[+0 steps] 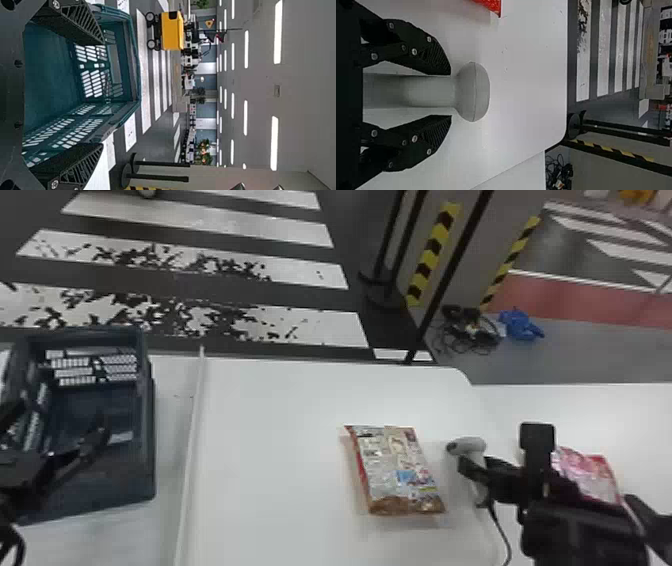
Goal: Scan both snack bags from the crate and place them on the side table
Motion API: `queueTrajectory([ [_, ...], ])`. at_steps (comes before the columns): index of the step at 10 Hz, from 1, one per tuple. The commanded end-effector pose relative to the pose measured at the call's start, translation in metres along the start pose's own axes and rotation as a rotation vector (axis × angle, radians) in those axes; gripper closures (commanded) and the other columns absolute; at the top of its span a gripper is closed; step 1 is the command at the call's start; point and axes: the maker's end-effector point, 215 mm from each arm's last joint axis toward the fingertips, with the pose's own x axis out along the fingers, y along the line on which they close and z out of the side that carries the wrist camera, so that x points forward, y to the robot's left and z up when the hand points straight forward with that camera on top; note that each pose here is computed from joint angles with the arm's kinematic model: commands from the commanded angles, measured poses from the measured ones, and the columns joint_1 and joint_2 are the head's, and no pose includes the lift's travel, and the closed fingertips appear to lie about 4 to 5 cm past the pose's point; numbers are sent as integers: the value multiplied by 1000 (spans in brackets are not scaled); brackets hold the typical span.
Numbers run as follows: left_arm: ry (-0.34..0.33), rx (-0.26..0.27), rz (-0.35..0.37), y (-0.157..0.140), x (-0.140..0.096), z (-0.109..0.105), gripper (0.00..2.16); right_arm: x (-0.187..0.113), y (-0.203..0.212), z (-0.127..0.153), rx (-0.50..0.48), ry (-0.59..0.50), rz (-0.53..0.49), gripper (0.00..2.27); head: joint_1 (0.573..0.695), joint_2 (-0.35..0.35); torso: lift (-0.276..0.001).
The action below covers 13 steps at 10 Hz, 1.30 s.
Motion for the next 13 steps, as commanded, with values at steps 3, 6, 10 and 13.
queueTrajectory([
  [3,-2,1,1,1,0,1,87,-14,-11,10,59,-47,-30,107,695,-283,-98],
  [6,-1,3,-1,0,0,1,87,-45,4,9,236,-18,51,107,695,-289,-98],
  [10,-6,12,-7,-1,1,5,87,-74,75,-4,463,50,342,107,695,-223,-98],
  [13,-1,13,-7,-1,0,3,87,-64,91,-6,428,89,371,107,695,-193,-98],
])
